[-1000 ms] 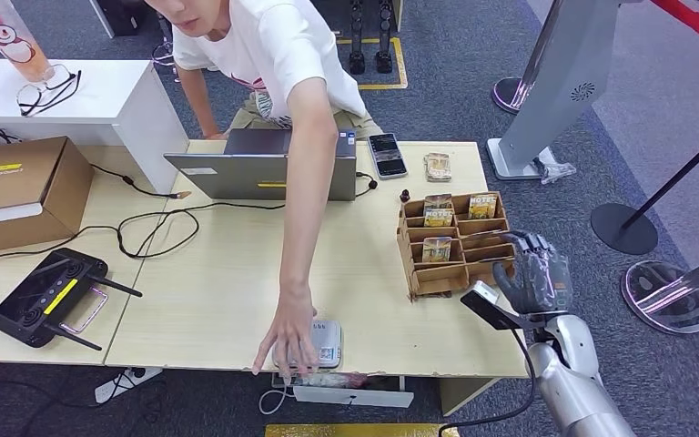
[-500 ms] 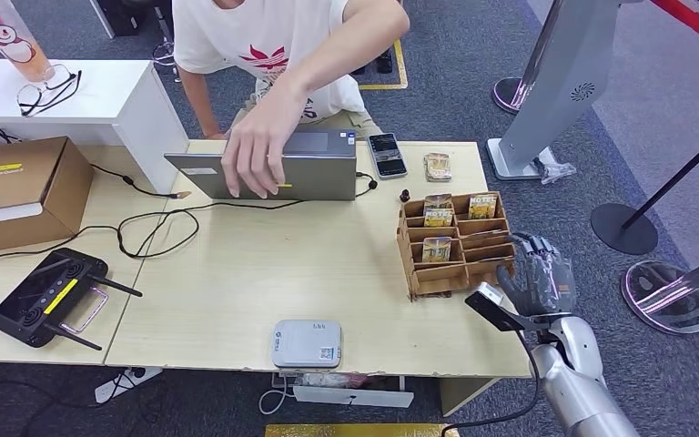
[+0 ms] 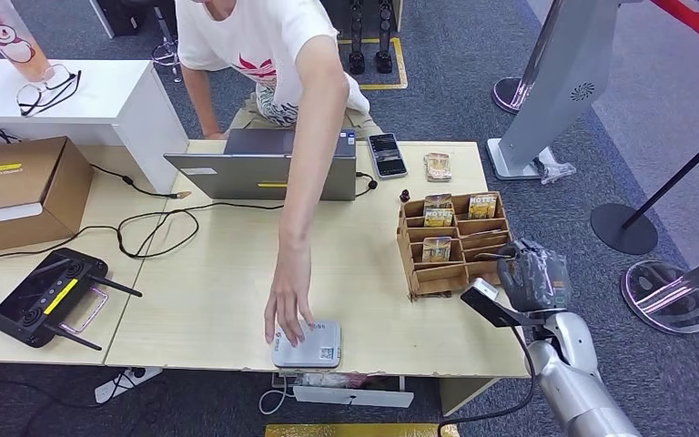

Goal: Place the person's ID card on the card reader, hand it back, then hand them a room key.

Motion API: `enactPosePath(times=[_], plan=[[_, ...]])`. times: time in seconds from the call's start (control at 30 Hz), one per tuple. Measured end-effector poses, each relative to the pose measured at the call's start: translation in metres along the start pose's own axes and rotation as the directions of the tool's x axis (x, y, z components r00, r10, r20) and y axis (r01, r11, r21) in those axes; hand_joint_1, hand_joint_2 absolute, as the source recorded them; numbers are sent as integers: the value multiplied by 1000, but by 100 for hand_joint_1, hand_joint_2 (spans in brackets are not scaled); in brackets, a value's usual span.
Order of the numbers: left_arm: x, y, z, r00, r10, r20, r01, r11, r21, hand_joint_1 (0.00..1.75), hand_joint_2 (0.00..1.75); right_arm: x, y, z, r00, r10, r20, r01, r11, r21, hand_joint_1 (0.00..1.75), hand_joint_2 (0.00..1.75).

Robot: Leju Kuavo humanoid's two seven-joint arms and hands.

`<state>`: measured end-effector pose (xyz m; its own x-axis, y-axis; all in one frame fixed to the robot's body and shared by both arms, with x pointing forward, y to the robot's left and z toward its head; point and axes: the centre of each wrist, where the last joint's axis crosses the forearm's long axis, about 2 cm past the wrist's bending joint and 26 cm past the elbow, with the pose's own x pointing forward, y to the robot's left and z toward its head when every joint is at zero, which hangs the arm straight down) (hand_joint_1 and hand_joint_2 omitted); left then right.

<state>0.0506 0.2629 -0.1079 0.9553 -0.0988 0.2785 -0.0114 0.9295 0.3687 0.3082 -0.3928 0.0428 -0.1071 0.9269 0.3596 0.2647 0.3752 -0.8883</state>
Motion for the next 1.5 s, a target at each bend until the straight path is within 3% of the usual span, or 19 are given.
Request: enactPosePath(times=[0.97,1.5], plan=[[0,0,0,1000,-4,10,4,1000,-2,0,0,-1,-3,-4,1000,1,3,-1,1000,-3,154,175],[-1,0,0,1000,3,18,-3,1000,-9,0,0,1,-20,-26,984,-179,-21,180,983,35,160,175]])
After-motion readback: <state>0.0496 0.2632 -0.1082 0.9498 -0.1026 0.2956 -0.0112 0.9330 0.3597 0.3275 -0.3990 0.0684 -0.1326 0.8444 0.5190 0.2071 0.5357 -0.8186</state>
